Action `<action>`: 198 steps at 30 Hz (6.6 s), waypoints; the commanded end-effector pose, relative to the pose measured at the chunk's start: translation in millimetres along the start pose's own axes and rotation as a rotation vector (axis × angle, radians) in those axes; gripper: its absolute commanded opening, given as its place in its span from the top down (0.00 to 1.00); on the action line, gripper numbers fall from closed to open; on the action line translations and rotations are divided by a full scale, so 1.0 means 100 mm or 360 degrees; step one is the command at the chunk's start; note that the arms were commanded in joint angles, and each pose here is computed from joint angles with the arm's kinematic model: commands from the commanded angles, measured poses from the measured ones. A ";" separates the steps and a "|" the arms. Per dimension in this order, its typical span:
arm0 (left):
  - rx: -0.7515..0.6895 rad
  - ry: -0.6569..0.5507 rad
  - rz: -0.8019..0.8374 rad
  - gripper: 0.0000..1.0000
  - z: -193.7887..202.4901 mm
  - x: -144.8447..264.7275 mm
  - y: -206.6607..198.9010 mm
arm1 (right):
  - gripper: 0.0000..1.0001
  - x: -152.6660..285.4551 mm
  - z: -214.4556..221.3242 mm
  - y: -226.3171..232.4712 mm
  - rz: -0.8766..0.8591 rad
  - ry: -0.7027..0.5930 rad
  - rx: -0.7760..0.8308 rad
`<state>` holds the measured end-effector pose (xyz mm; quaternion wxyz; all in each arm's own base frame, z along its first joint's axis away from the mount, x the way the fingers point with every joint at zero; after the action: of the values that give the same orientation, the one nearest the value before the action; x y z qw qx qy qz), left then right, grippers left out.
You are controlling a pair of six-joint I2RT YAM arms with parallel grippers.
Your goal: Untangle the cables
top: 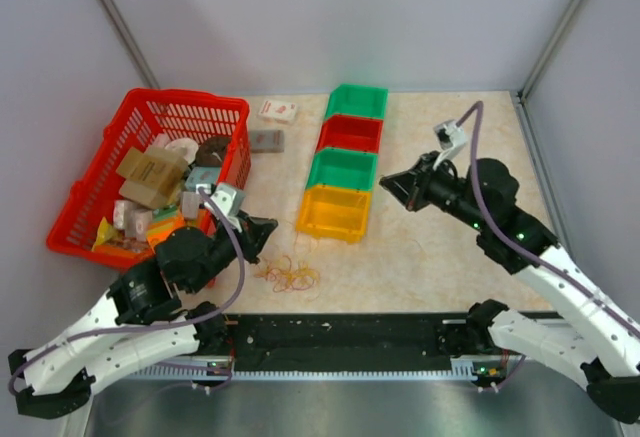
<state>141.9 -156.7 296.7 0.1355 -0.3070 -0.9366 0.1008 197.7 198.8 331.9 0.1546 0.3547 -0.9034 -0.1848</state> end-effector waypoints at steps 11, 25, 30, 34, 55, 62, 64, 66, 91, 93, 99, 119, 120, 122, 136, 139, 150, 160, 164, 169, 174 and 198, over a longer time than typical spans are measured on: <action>0.0186 -0.0144 0.0033 1.00 0.01 0.26 0.09 | 1.00 -1.03 -0.24 0.16 -0.0380 -0.0322 0.0459; 0.0190 -0.0139 0.0015 1.00 0.10 0.26 0.14 | 1.00 -1.63 -0.14 0.19 -0.0835 -0.0500 0.0845; 0.0193 -0.0128 0.0006 1.00 0.13 0.26 0.15 | 1.00 -1.78 0.09 0.16 -0.1002 -0.0506 0.1030; 0.0196 -0.0127 -0.0010 1.00 0.13 0.28 0.17 | 1.00 -1.80 0.21 0.02 -0.0959 -0.0445 0.1127; 0.0208 -0.0117 0.0052 1.00 0.11 0.20 0.07 | 1.00 -1.31 0.71 -0.92 0.0047 0.0268 0.0883; 0.0202 -0.0115 0.0043 1.00 0.10 0.20 0.08 | 1.00 -1.21 0.72 -1.06 0.0452 0.0423 0.0863; 0.0201 -0.0113 0.0044 1.00 0.11 0.19 0.07 | 1.00 -1.21 0.77 -0.96 0.0440 0.0444 0.0897; 0.0197 -0.0107 0.0045 1.00 0.11 0.17 0.07 | 1.00 -1.27 0.87 -0.87 0.0468 0.0478 0.0989; 0.0157 -0.0121 0.0093 1.00 -0.01 0.17 -0.01 | 0.50 -1.14 1.42 -0.43 0.0439 0.0705 0.0439; 0.0169 -0.0120 0.0127 1.00 -0.06 0.14 -0.07 | 0.49 -0.97 1.33 -0.37 0.0377 0.0659 0.0432; 0.0193 -0.0047 0.0313 1.00 -0.18 0.01 -0.37 | 0.31 -0.72 1.28 0.23 -0.0234 0.0336 0.0227; 0.0275 0.0033 0.0684 1.00 -0.40 -0.02 -0.87 | 0.56 -0.79 1.20 1.05 -0.0450 -0.0313 0.0383; 0.0265 0.0040 0.0661 1.00 -0.39 -0.04 -0.85 | 0.64 -0.75 1.17 1.11 -0.0507 -0.0353 0.0372; 0.0235 0.0074 0.0605 0.98 -0.34 -0.09 -0.81 | 0.98 -0.65 1.08 1.18 -0.0603 -0.0440 0.0350; 0.0261 0.0183 0.0705 0.33 0.23 -0.34 -0.84 | 1.00 0.37 0.19 0.83 -0.0386 -0.0526 -0.0080; 0.0281 0.0309 0.1008 0.30 0.43 -0.43 -1.13 | 1.00 0.48 0.06 0.84 -0.0392 -0.0554 -0.0096; 0.0285 0.0456 0.1440 0.43 0.51 -0.72 -1.78 | 1.00 0.59 -0.10 0.75 -0.0266 -0.0522 -0.0092; 0.0343 0.0520 0.1339 0.53 0.63 -0.80 -1.84 | 1.00 0.61 -0.14 0.72 -0.0214 -0.0510 -0.0123; 0.0323 0.0530 0.1247 0.54 0.65 -0.87 -1.81 | 1.00 0.62 -0.15 0.73 -0.0225 -0.0517 -0.0138; 0.0329 0.0553 0.1202 0.50 0.71 -0.92 -1.81 | 1.00 0.63 -0.17 0.73 -0.0228 -0.0525 -0.0150; 0.0348 0.0579 0.1241 0.52 0.77 -0.96 -1.91 | 1.00 0.66 -0.18 0.74 -0.0246 -0.0529 -0.0164; 0.0192 0.0390 0.1184 1.00 0.24 -0.38 -1.69 | 1.00 1.12 0.15 -0.92 0.1300 -0.0749 0.0059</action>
<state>72.5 -335.6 269.3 0.2756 -0.6210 -0.7151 0.1644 160.1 113.0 322.4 0.0210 0.0817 -0.9653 -0.2471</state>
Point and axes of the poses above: each gripper's point midway between its finger pads, its own x axis back along the fingers, its own y axis along the line the jaws close on, z = x × y, the point moved 3 cm from there along x, back along the fingers, and after that the axes turned 2 degrees about x, right-handed, at the moved point
